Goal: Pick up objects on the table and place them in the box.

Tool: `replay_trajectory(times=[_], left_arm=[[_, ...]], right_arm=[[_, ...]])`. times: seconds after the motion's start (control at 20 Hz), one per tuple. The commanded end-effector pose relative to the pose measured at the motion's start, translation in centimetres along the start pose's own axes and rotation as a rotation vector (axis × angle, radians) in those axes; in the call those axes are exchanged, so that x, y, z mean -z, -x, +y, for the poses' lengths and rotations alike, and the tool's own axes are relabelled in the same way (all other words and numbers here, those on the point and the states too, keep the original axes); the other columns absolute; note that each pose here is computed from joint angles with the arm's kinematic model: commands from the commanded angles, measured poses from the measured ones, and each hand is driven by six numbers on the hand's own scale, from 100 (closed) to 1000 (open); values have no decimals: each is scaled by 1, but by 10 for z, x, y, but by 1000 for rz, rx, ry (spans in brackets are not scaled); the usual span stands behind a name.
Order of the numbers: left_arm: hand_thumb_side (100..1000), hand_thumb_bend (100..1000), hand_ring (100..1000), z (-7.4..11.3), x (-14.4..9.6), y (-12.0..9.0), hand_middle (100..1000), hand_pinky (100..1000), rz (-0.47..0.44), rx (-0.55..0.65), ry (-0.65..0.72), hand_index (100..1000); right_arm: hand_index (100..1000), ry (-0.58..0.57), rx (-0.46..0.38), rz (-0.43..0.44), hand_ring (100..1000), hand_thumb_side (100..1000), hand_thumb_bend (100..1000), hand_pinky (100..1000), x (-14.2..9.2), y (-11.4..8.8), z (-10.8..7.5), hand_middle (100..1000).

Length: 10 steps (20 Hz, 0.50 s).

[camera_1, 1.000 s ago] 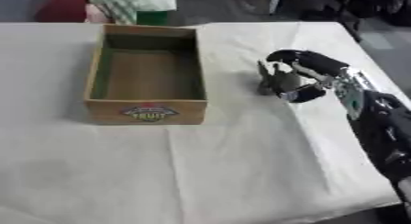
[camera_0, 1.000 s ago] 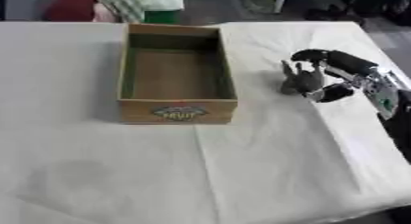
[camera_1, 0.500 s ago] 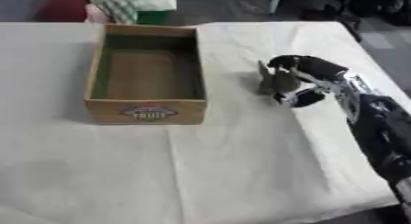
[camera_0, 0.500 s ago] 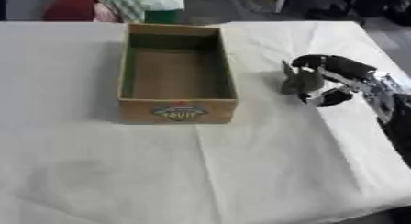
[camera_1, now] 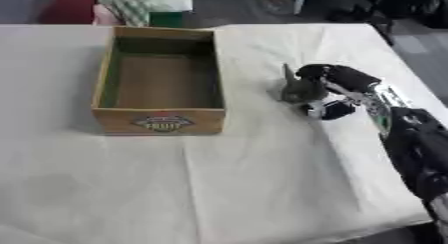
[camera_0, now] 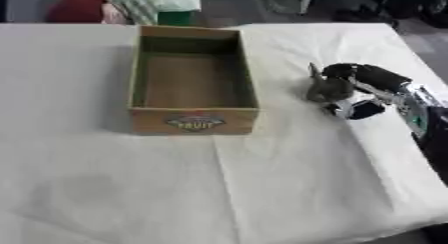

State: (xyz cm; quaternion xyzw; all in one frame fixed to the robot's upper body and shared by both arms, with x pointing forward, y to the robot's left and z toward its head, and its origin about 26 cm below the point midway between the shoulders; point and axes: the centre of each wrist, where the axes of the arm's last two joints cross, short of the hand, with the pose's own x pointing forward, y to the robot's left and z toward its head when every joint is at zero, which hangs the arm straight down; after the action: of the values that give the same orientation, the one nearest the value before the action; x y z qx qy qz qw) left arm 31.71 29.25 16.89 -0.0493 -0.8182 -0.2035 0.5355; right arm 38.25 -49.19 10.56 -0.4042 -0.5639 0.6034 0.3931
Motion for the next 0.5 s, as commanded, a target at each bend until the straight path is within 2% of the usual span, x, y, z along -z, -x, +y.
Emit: replay_trajectory(times=[0.05,0.3,0.5], left_arm=[[890,100,631,3,1,-7,615,692,-18,18,-3,652],[890,100,632,3,1,-7,615,692,-19,18,-3,652],[890,100,632,3,1,-7,615,692,-19,17,-3,652]], right_arm=[[951,1,-28,26,908,411,237,794,-7,9,-8,896],[866,34,-26,30,818,405,202,756,-7,9,-8,773],[719,70,-32,31,773,404,182,727,-6,9,-10,626]])
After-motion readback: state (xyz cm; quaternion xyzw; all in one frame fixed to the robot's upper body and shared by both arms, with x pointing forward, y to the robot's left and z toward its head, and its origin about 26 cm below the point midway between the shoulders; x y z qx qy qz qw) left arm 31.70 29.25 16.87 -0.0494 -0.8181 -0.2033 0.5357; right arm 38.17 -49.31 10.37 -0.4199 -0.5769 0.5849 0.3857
